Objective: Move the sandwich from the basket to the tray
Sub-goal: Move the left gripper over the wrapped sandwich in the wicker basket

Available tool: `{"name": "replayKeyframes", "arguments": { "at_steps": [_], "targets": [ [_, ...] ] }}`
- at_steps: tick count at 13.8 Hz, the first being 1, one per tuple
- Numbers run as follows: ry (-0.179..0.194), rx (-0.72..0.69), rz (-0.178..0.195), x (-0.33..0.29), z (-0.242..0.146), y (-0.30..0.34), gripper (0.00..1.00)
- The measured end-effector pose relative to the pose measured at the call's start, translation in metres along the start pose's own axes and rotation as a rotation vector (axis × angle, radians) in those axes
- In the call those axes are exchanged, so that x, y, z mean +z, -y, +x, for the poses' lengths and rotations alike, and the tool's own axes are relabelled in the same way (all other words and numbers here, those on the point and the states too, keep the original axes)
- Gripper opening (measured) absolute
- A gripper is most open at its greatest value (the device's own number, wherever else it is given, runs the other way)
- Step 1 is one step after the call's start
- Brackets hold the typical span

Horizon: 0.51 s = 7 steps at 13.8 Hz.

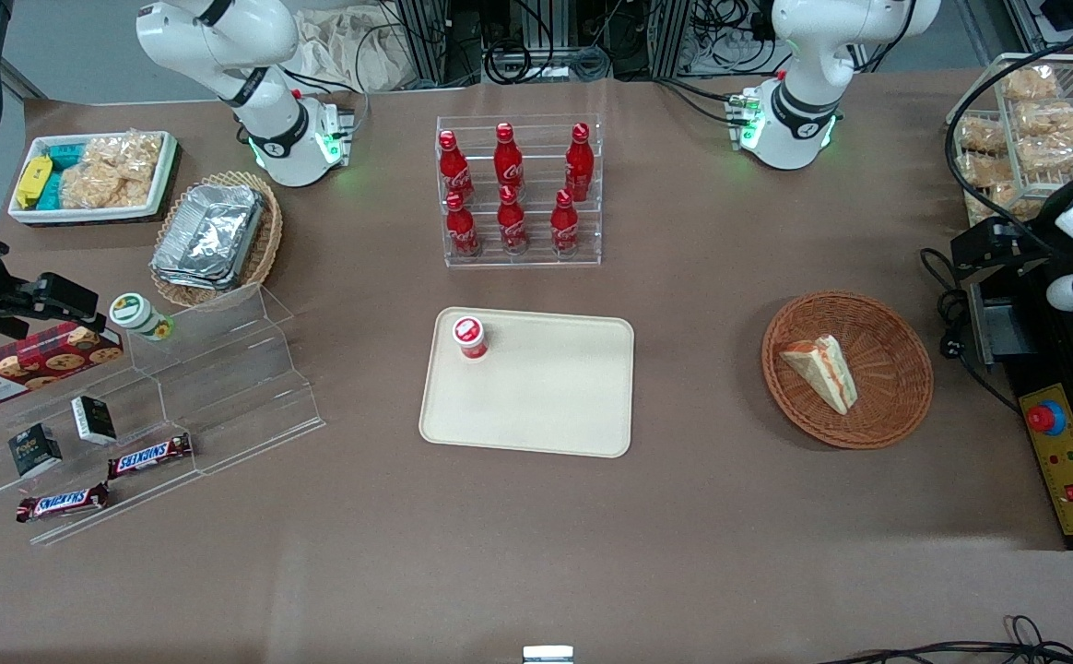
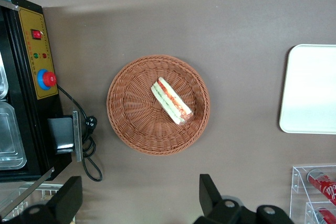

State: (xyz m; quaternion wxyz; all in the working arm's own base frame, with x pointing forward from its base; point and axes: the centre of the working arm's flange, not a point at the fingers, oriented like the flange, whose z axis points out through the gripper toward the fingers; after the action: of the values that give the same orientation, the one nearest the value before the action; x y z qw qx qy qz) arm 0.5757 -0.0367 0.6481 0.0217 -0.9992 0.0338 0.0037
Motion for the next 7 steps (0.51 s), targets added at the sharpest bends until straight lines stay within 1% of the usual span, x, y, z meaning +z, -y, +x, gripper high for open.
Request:
{"name": "replayKeyframes", "arguments": {
  "at_steps": [2,3,5,7],
  "targets": [
    [-0.027,-0.006,0.0,-0.0028,0.0027,-0.0002,1.0],
    [-0.034,-0.009,0.0,-0.0034,0.0036,-0.0004,1.0],
    [-0.036,-0.011,-0.001,-0.0019,0.005,-0.0007,1.0],
    [-0.021,-0.012,-0.002,0.0059,0.0083,-0.001,1.0]
  ]
}}
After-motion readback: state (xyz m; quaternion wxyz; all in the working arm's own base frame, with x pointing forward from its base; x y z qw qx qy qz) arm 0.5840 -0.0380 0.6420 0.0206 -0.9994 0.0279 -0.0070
